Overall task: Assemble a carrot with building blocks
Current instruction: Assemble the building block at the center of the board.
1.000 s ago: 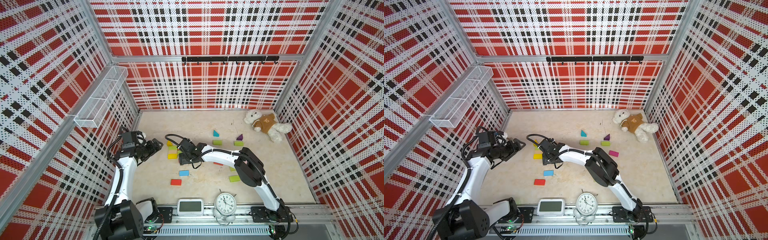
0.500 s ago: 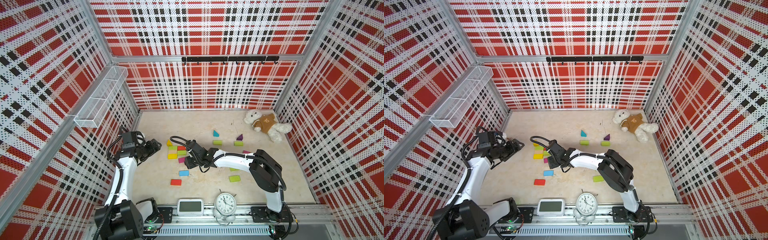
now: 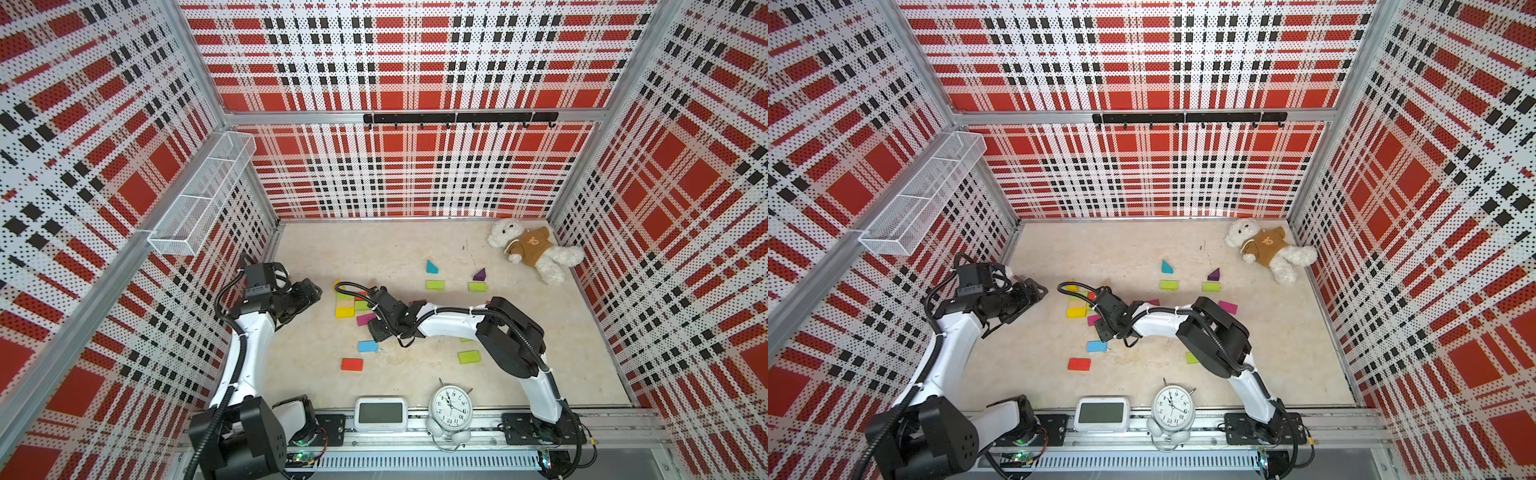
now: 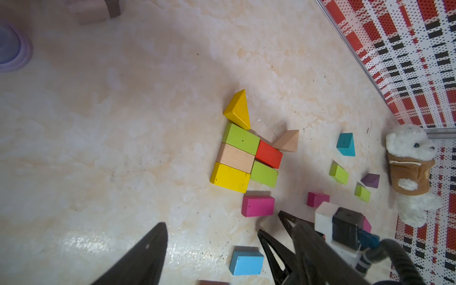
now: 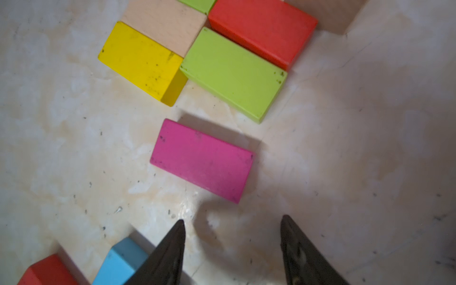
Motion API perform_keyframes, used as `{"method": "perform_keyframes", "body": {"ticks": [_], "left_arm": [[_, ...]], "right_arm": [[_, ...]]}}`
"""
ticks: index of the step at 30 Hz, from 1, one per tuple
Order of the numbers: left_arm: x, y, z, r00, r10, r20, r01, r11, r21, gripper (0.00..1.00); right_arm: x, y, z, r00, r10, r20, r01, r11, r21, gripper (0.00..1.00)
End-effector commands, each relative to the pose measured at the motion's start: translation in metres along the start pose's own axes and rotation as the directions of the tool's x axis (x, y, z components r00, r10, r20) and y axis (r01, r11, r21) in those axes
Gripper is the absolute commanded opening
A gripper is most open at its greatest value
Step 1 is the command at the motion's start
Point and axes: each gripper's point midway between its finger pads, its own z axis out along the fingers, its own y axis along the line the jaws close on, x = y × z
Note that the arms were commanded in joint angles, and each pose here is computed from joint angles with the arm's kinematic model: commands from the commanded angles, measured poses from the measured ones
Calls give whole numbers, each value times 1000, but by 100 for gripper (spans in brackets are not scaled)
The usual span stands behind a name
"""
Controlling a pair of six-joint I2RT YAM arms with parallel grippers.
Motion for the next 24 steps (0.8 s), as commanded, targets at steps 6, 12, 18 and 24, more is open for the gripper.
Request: {"method": "perform_keyframes", "body": {"ticks": [6, 12, 18, 24], "left_arm": [[-1, 2, 2, 1000, 5, -2, -5, 1000, -10, 83], [-1, 1, 3, 1000, 8, -4, -8, 1000, -7, 83], [-1, 0, 3, 1000, 9, -8, -9, 1000, 0, 82], [-2, 0, 3, 1000, 11, -10, -11, 1000, 5, 82]], "right_arm": [[-10, -8, 14, 999, -39, 22, 38, 997, 64, 62], [-13, -4, 21, 999, -40, 18, 38, 997, 62, 61], [-18, -2, 24, 999, -33, 22, 32, 998, 57, 61], [-22, 3, 26, 999, -27, 28, 26, 999, 42, 60]]}}
